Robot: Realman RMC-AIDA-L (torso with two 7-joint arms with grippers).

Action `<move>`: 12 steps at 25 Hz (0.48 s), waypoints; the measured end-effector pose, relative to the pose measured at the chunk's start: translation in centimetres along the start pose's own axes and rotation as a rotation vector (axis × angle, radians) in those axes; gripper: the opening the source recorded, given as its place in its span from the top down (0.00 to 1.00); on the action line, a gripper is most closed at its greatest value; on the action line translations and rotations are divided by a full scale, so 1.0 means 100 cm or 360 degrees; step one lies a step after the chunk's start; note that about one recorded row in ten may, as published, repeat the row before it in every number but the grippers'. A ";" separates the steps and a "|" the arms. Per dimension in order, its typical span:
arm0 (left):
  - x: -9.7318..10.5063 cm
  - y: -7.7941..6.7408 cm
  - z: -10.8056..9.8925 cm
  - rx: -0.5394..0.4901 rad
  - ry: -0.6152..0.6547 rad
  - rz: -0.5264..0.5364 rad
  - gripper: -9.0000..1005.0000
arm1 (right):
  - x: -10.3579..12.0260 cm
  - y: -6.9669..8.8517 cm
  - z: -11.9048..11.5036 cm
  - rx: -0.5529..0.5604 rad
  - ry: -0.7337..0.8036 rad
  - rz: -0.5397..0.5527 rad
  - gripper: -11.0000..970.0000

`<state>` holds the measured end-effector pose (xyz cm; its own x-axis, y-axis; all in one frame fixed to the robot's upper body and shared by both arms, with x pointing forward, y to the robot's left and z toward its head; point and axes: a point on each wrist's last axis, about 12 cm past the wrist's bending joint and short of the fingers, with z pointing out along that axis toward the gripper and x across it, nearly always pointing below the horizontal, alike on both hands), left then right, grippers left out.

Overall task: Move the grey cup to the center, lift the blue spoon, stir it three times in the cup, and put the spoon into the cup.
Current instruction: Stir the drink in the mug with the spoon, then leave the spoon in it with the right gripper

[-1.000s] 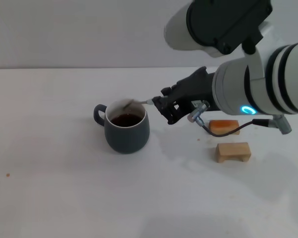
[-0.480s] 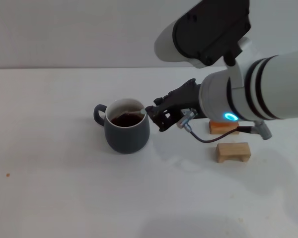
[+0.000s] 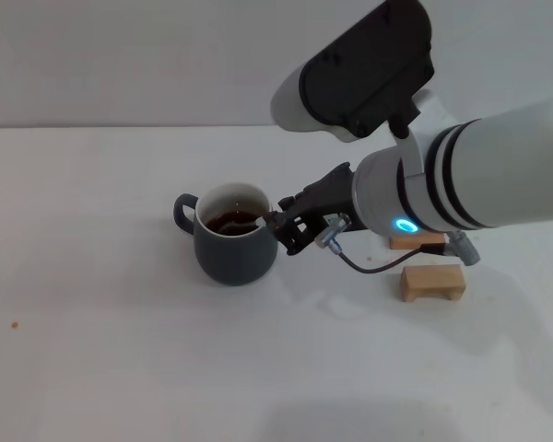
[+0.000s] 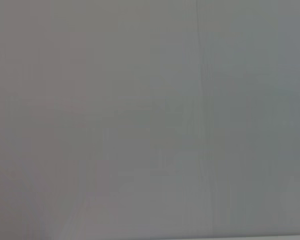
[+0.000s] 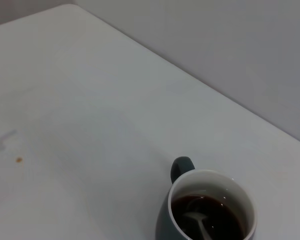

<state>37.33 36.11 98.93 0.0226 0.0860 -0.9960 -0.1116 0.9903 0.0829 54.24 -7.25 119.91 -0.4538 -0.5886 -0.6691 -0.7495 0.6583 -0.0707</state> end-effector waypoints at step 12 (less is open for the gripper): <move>0.000 0.004 -0.002 -0.0005 0.0009 -0.0008 0.16 | -0.003 0.000 0.020 -0.0064 0.0017 0.0032 0.82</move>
<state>37.10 36.48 98.91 0.0176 0.0804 -0.9966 -0.1148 0.9903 0.0779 55.31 -6.13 118.58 -0.4739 -0.5804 -0.6622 -0.7588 0.6507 -0.0273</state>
